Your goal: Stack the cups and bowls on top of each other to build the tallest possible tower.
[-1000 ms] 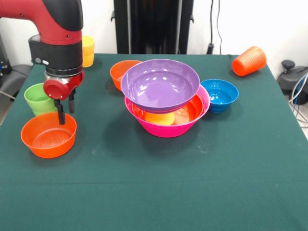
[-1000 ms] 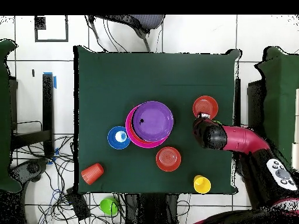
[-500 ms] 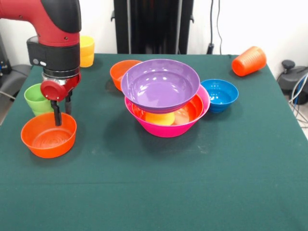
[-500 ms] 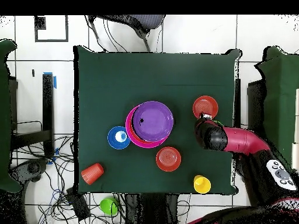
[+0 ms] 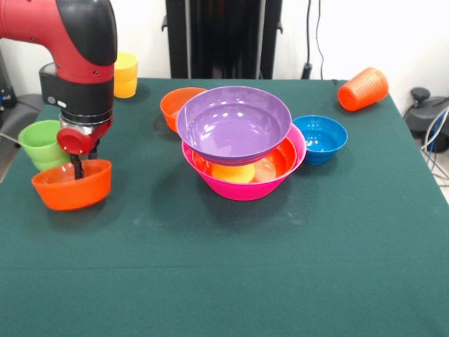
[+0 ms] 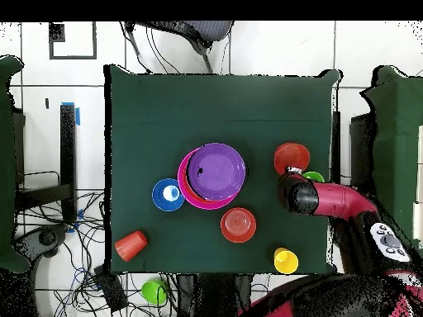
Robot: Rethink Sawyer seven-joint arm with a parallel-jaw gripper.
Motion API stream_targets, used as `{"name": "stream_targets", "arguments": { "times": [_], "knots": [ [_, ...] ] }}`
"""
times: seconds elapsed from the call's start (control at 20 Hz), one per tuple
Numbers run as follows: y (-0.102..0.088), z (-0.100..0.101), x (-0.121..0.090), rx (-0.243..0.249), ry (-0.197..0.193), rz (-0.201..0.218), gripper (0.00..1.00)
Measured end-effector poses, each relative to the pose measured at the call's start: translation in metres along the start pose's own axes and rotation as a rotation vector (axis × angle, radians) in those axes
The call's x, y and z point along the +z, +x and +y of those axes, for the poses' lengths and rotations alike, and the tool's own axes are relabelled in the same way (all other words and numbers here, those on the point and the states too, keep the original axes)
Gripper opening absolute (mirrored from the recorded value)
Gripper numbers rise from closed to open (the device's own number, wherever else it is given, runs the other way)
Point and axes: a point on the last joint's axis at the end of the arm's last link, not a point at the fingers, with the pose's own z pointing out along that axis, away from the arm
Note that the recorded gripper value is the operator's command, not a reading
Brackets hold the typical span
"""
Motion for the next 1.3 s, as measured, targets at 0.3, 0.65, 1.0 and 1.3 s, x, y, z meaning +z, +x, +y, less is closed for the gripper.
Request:
{"name": "stream_targets", "arguments": {
  "times": [0.3, 0.65, 1.0, 1.3],
  "knots": [
    [-0.004, -0.002, 0.001, -0.038, -0.004, 0.042, 1.00],
    [-0.007, -0.001, 0.001, -0.070, -0.011, 0.076, 1.00],
    [-0.005, 0.000, 0.001, -0.071, -0.012, 0.084, 0.00],
    [0.003, -0.003, 0.000, -0.065, -0.005, 0.094, 0.00]
  ]
}}
